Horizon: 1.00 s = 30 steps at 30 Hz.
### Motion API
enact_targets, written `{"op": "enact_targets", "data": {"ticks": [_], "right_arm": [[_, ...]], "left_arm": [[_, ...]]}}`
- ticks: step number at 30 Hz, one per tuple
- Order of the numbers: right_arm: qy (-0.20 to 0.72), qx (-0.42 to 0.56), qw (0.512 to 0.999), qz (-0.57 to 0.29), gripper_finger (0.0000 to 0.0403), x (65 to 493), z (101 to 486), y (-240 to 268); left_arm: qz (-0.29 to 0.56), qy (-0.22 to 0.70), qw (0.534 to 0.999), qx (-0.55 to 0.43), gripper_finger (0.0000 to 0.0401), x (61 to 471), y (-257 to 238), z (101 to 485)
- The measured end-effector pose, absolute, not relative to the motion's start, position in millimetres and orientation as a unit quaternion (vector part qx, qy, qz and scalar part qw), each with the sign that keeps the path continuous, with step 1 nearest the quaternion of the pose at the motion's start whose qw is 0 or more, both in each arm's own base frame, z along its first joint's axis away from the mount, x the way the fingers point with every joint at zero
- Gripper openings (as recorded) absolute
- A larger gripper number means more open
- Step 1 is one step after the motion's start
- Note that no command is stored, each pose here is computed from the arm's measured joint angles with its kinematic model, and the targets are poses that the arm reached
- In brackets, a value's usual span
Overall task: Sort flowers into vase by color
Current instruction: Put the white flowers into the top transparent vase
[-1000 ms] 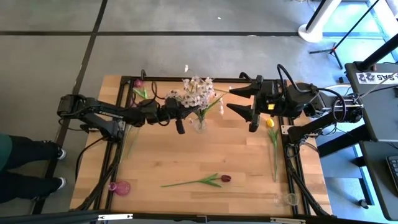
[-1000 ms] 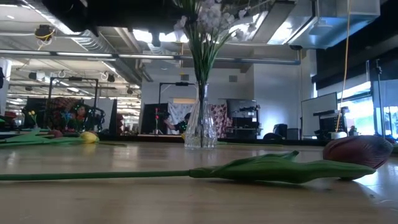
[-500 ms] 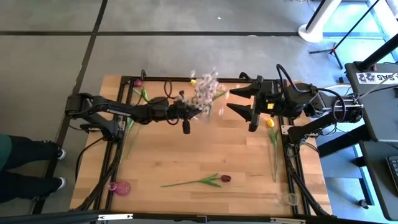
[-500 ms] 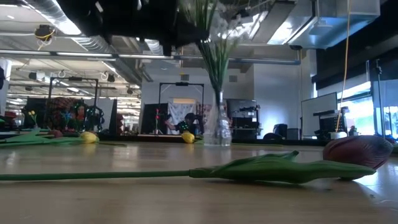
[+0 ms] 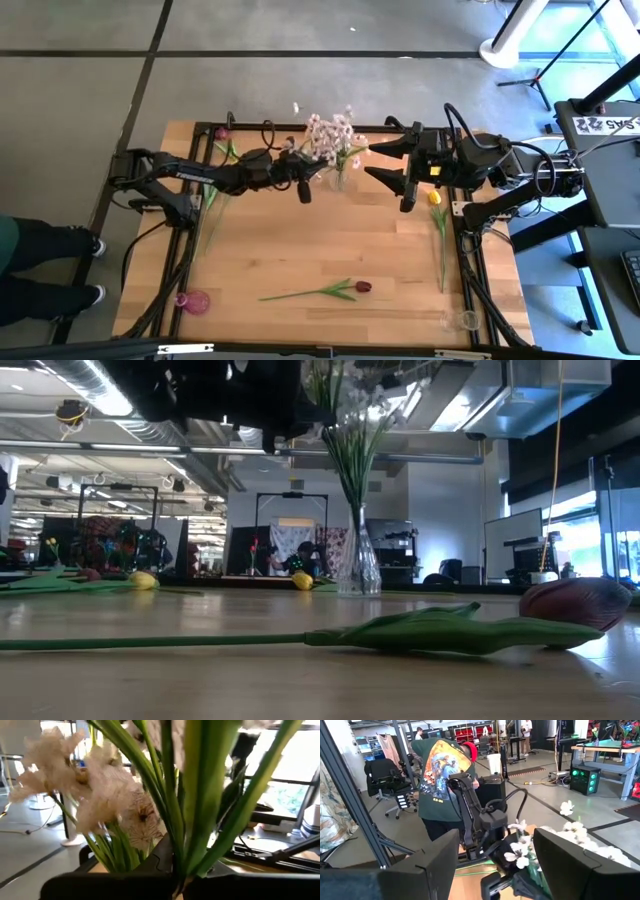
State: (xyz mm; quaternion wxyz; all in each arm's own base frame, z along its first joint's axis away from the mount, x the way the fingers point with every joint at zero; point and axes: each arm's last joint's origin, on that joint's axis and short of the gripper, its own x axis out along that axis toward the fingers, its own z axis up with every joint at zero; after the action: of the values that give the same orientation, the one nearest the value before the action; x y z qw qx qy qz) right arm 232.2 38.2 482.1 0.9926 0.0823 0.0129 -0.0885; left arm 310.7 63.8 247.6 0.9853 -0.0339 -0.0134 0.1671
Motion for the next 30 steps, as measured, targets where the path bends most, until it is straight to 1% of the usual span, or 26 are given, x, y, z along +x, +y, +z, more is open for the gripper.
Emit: {"op": "enact_targets", "data": {"ticks": [4,8,14,20,22,25,27,30], "right_arm": [[0.010,0.083,0.993,-0.088,0.0254,232,483,38],[0.009,0.084,0.993,-0.088,0.0254,232,483,38],[0.008,0.084,0.993,-0.089,0.0254,232,483,38],[0.014,0.082,0.991,-0.110,0.0254,232,481,37],[0.041,0.076,0.988,-0.132,0.0254,230,476,36],[0.135,0.065,0.973,-0.173,0.0254,222,457,32],[0.212,0.071,0.955,-0.193,0.0254,219,437,31],[0.283,0.081,0.932,-0.211,0.0254,223,400,33]], "left_arm": [[0.182,0.006,0.983,-0.034,0.0003,319,76,258],[0.181,0.019,0.983,-0.037,0.0003,332,88,257],[0.171,0.029,0.984,-0.037,0.0003,355,89,250],[0.175,0.031,0.983,-0.037,0.0003,361,88,260],[0.175,0.037,0.983,-0.036,0.0003,362,88,263],[0.176,0.040,0.983,-0.038,0.0003,362,89,263],[0.176,0.042,0.983,-0.040,0.0003,362,89,263],[0.176,0.042,0.983,-0.040,0.0003,362,89,263]]}}
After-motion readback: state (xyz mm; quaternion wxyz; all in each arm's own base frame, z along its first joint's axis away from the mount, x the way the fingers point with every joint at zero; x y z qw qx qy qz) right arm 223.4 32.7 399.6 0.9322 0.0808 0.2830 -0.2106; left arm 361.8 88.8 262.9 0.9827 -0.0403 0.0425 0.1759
